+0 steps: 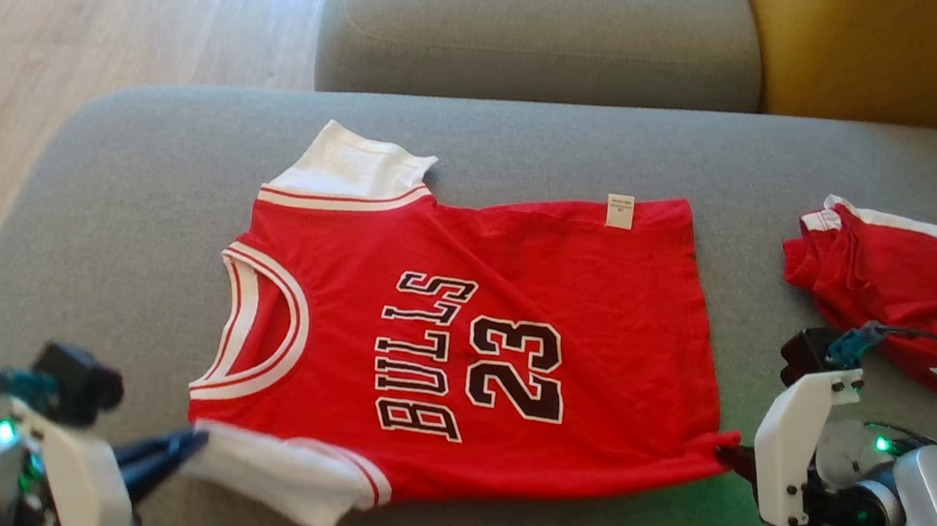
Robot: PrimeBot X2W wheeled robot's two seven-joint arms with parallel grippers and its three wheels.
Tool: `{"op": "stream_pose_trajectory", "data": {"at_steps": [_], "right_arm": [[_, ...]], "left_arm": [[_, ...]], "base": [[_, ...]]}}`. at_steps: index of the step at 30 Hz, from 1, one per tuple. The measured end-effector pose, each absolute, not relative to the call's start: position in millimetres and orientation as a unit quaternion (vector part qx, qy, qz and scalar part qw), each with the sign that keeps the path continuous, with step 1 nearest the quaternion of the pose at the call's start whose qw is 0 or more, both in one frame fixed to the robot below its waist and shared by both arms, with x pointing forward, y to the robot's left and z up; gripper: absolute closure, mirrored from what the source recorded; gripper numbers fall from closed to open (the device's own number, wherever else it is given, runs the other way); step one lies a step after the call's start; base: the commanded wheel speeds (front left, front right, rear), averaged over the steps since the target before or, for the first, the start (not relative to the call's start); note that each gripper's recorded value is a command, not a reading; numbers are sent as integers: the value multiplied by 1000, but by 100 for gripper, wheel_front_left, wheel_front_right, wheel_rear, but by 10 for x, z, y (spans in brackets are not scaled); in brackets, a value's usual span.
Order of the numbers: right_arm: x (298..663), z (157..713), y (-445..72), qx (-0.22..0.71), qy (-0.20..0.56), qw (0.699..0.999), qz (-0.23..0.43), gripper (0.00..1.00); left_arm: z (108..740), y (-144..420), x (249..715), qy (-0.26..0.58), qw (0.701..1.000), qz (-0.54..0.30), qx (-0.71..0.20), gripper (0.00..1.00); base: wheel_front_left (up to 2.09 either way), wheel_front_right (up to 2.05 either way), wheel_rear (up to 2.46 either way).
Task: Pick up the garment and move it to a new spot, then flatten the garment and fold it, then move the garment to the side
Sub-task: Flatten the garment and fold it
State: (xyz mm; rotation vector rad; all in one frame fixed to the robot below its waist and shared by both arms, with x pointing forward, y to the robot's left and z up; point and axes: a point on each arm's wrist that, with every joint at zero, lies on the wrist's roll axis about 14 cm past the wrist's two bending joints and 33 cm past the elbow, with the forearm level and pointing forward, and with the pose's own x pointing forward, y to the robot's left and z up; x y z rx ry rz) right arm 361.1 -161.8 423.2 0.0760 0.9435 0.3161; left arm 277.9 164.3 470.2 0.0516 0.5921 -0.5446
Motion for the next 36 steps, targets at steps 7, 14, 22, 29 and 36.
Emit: {"op": "stream_pose_trajectory", "data": {"at_steps": [7,14,22,29,36], "right_arm": [[3723,4260,-1576,58,440,885,141,100],[3934,4272,-1541,64,428,892,128,100],[4145,4197,-1526,65,422,897,114,100],[4315,4139,-1599,67,411,904,95,100],[4411,4016,-1577,71,418,901,93,100]], "left_arm": [[4859,1679,3108,242,939,-246,21,100],[4897,1724,3431,219,951,-215,26,100],[4835,1788,3757,221,959,-178,22,100],[4738,1759,3952,223,960,-166,25,100],[4617,1713,4143,233,959,-160,29,100]], "base": [[0,0,0],[0,0,0],[0,0,0],[0,0,0],[0,0,0]]}}
